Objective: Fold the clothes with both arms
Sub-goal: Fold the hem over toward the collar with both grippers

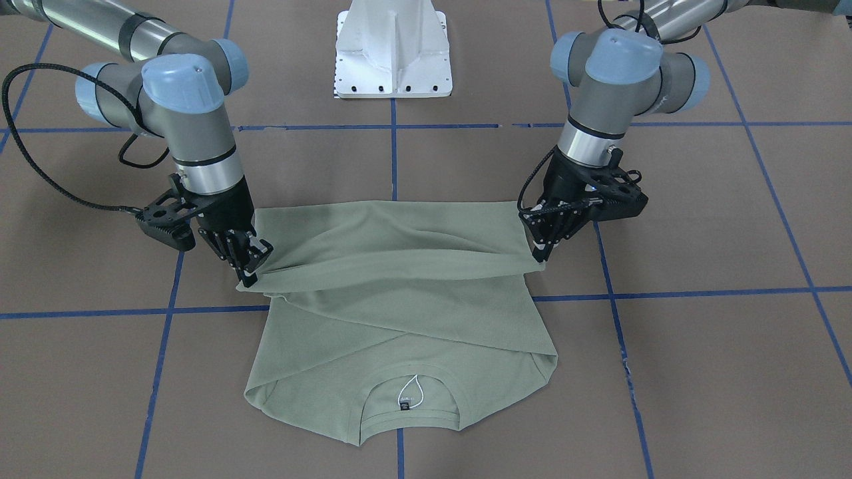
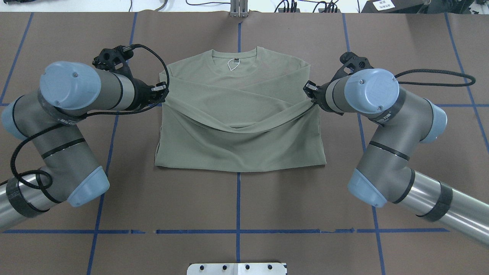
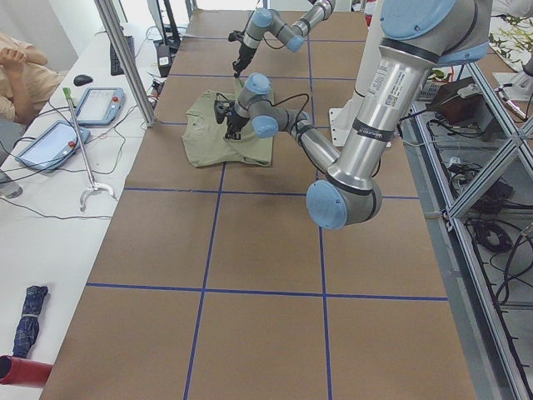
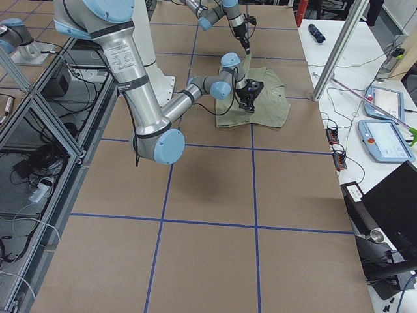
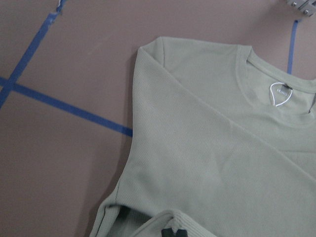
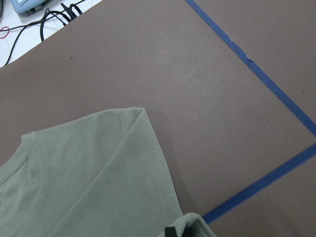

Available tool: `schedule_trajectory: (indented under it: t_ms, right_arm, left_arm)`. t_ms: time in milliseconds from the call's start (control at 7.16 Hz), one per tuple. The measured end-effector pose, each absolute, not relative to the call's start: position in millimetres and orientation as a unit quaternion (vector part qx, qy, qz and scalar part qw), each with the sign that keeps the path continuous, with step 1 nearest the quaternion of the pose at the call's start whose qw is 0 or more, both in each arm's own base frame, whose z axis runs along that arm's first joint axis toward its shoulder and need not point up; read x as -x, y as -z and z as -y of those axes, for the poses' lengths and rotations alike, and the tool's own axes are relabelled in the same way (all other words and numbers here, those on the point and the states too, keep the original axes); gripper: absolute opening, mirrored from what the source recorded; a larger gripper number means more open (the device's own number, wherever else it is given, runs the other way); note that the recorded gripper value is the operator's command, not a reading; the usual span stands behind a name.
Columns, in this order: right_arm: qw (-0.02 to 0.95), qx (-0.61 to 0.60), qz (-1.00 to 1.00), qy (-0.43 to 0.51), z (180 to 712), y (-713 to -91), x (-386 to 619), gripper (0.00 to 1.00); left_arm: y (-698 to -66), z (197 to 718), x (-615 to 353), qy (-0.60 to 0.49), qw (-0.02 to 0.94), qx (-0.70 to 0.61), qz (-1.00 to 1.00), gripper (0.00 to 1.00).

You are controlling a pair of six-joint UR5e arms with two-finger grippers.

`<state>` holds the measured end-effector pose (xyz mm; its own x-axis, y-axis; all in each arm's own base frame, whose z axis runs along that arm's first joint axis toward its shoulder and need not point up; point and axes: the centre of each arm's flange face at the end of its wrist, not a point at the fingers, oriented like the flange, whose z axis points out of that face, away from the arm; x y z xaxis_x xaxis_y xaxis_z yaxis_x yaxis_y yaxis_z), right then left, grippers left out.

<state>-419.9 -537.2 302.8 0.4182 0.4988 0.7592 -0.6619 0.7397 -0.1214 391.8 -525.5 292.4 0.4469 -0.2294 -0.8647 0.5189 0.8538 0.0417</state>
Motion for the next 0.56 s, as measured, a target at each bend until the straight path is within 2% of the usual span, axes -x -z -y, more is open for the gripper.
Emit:
schedule_trajectory:
  t_ms: [559]
  right_arm:
    - [0.846, -0.097, 0.382, -0.359, 596.8, -309.2, 440.6, 0.0]
  left_arm:
    - [-326.4, 581.1, -385.0, 0.228, 0.834, -0.186, -0.467, 0.0]
